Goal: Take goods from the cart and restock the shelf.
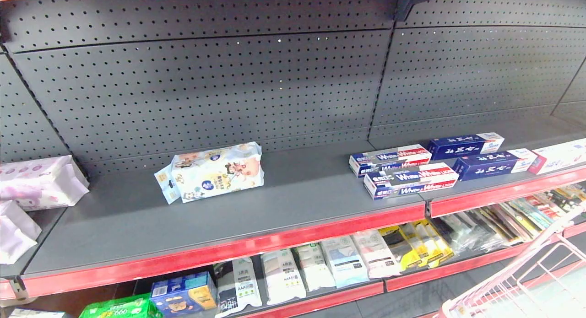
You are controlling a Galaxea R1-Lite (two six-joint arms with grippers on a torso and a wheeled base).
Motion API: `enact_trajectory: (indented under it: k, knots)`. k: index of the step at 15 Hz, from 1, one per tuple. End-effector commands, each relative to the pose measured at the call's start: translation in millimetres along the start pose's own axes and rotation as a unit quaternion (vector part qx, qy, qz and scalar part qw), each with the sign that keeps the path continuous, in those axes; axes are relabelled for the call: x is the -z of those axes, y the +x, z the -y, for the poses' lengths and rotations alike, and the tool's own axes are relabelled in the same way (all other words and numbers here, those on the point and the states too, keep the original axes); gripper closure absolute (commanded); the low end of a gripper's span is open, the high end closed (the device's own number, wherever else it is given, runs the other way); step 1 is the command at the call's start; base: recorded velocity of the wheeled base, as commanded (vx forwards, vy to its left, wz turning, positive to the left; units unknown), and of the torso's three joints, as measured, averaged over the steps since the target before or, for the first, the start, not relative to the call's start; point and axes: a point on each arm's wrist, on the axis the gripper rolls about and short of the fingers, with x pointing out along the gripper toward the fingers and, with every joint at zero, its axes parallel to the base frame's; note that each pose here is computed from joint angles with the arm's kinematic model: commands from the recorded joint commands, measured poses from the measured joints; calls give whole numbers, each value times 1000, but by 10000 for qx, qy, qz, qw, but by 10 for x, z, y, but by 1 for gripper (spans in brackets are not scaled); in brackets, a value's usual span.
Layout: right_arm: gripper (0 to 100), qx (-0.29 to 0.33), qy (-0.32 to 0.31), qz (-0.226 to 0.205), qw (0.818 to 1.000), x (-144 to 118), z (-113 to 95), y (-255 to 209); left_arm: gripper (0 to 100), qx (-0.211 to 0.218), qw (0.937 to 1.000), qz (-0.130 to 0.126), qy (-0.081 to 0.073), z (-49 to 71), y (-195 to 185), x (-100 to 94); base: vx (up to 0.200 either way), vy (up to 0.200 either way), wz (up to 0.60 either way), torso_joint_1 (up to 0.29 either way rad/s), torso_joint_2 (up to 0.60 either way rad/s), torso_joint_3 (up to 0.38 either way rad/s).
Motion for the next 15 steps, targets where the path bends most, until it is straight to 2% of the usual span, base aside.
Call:
enact_trajectory:
  k: [1, 2, 3, 4, 5, 6, 8, 10, 11, 13, 15]
  knots:
    - [0, 61, 235, -149, 9996, -997, 20, 239, 0, -3, 10000, -3, -5, 0, 1, 1, 0, 0, 0, 0, 0, 0]
    - [0, 899, 892, -127, 9919, -2038, 79, 832, 0, -3, 10000, 5, -5, 0, 0, -3, 0, 0, 0, 0, 0, 0]
    - [0, 746, 794, -629, 9921, -2061, 73, 906, 0, -3, 10000, -3, -5, 0, 1, 1, 0, 0, 0, 0, 0, 0]
    - [0, 632, 731, -1115, 9891, -1965, 67, 938, 0, -3, 10000, -11, -5, 0, 1, 3, 0, 0, 0, 0, 0, 0]
    - [0, 632, 731, -1115, 9891, -1965, 67, 938, 0, -3, 10000, -11, -5, 0, 1, 3, 0, 0, 0, 0, 0, 0]
    - [0, 3, 715, -3227, 9438, -1302, 53, 1126, 0, -3, 10000, -11, -5, 0, 1, 3, 0, 0, 0, 0, 0, 0]
    - [0, -92, -156, -4681, 8835, -643, 152, 1225, 0, -3, 10000, -3, -5, 0, 1, 1, 0, 0, 0, 0, 0, 0]
    - [0, -288, -593, -4950, 8664, -420, 215, 1209, 0, -3, 10000, -3, -5, 0, 1, 1, 0, 0, 0, 0, 0, 0]
    - [0, -601, -1082, -5182, 8462, -150, 347, 1265, 0, -3, 10000, -3, -5, 0, 1, 1, 0, 0, 0, 0, 0, 0]
    - [0, -571, -1163, -5415, 8307, 120, 506, 1361, 0, -3, 10000, 5, -5, 0, 0, -3, 0, 0, 0, 0, 0, 0]
    - [0, -657, -1098, -5653, 8149, 289, 575, 1414, 0, -3, 10000, 5, -5, 0, 0, -3, 0, 0, 0, 0, 0, 0]
